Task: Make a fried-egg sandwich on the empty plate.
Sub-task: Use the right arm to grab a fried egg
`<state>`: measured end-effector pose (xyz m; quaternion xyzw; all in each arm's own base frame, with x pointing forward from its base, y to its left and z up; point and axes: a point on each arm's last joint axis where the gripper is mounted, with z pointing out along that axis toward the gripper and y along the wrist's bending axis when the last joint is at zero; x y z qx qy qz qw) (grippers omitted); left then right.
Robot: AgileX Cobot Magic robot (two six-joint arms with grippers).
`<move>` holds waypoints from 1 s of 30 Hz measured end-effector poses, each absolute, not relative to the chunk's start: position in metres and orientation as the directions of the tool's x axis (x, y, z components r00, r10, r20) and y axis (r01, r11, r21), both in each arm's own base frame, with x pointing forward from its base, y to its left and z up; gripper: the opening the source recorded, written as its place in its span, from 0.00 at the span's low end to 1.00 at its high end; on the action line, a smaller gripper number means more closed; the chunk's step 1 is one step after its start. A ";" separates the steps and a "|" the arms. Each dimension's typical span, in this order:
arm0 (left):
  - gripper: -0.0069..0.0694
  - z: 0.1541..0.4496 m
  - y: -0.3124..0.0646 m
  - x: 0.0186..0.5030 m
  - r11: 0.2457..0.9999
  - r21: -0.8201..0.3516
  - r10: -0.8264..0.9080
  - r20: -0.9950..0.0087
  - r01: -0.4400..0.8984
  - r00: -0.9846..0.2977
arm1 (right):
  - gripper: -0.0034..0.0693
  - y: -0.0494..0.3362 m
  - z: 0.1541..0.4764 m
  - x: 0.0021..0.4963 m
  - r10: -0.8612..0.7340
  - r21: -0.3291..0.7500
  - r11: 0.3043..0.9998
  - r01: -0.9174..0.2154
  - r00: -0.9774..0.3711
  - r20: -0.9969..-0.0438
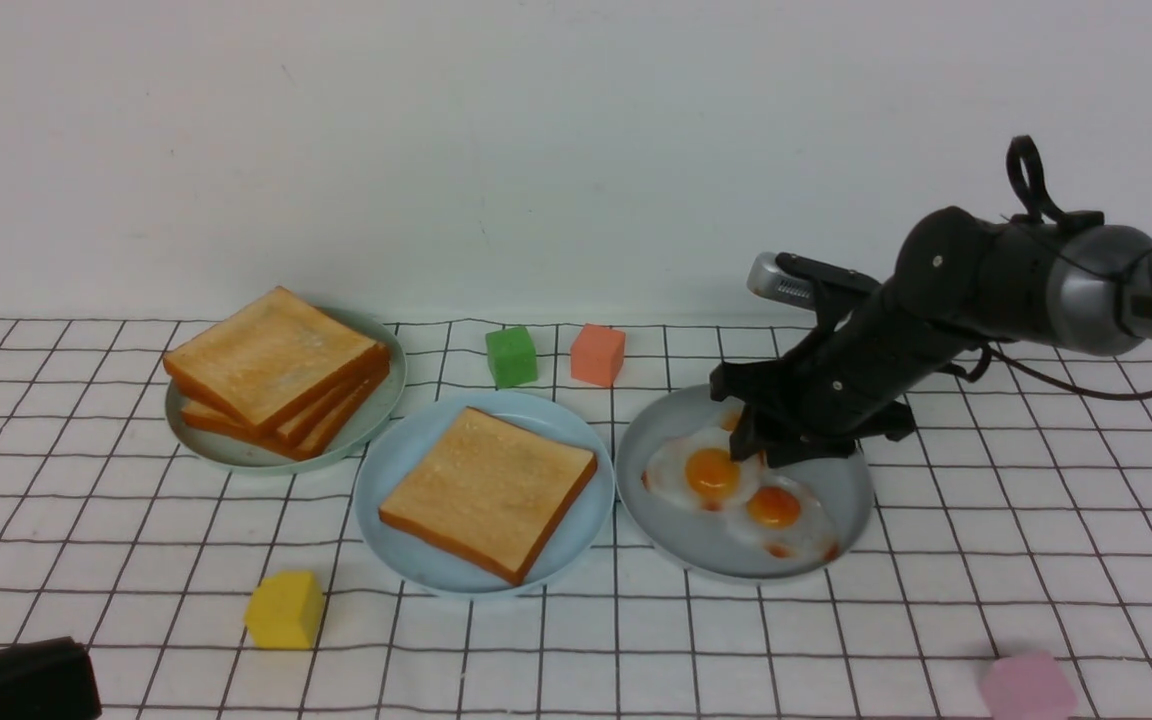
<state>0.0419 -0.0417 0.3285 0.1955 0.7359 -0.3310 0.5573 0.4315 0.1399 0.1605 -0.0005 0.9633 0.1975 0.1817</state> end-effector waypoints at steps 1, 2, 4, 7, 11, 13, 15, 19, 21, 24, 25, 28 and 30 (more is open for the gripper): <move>0.08 0.329 -0.042 0.042 0.704 -0.269 -0.081 -0.950 0.657 -0.302 | 0.31 0.140 0.160 0.431 0.066 0.378 0.922 -0.078 -0.934 -0.352; 0.08 0.329 -0.042 0.042 0.704 -0.269 -0.081 -0.950 0.657 -0.302 | 0.28 0.140 0.160 0.432 0.063 0.377 0.923 -0.080 -0.934 -0.352; 0.08 0.329 -0.042 0.042 0.704 -0.269 -0.081 -0.950 0.657 -0.302 | 0.22 0.140 0.160 0.431 0.062 0.379 0.922 -0.082 -0.934 -0.352; 0.08 0.329 -0.042 0.042 0.705 -0.269 -0.081 -0.950 0.657 -0.302 | 0.12 0.140 0.160 0.431 0.058 0.377 0.922 -0.086 -0.934 -0.354; 0.08 0.328 -0.042 0.042 0.705 -0.268 -0.080 -0.950 0.656 -0.302 | 0.03 0.140 0.165 0.430 0.037 0.369 0.923 -0.107 -0.931 -0.364; 0.08 0.328 -0.042 0.042 0.706 -0.268 -0.078 -0.950 0.656 -0.304 | 0.03 0.139 0.170 0.428 0.024 0.365 0.923 -0.119 -0.931 -0.364; 0.08 0.328 -0.042 0.042 0.706 -0.268 -0.077 -0.949 0.655 -0.305 | 0.03 0.139 0.173 0.426 0.015 0.361 0.924 -0.127 -0.930 -0.366; 0.08 0.328 -0.042 0.042 0.707 -0.267 -0.074 -0.949 0.655 -0.307 | 0.03 0.137 0.196 0.420 -0.014 0.346 0.924 -0.162 -0.919 -0.393; 0.08 0.328 -0.041 0.042 0.708 -0.265 -0.073 -0.950 0.655 -0.305 | 0.03 0.135 0.209 0.415 -0.041 0.327 0.926 -0.187 -0.914 -0.404; 0.08 0.328 -0.041 0.042 0.710 -0.261 -0.070 -0.950 0.654 -0.303 | 0.03 0.134 0.216 0.412 -0.057 0.318 0.927 -0.198 -0.913 -0.404; 0.08 0.328 -0.041 0.042 0.710 -0.261 -0.069 -0.950 0.654 -0.303 | 0.03 0.133 0.219 0.410 -0.067 0.314 0.927 -0.204 -0.916 -0.397; 0.08 0.327 -0.041 0.042 0.711 -0.259 -0.067 -0.950 0.653 -0.304 | 0.03 0.137 0.218 0.403 -0.103 0.317 0.922 -0.221 -0.931 -0.350; 0.08 0.327 -0.041 0.042 0.713 -0.255 -0.064 -0.951 0.653 -0.301 | 0.03 0.140 0.217 0.400 -0.138 0.309 0.918 -0.248 -0.932 -0.336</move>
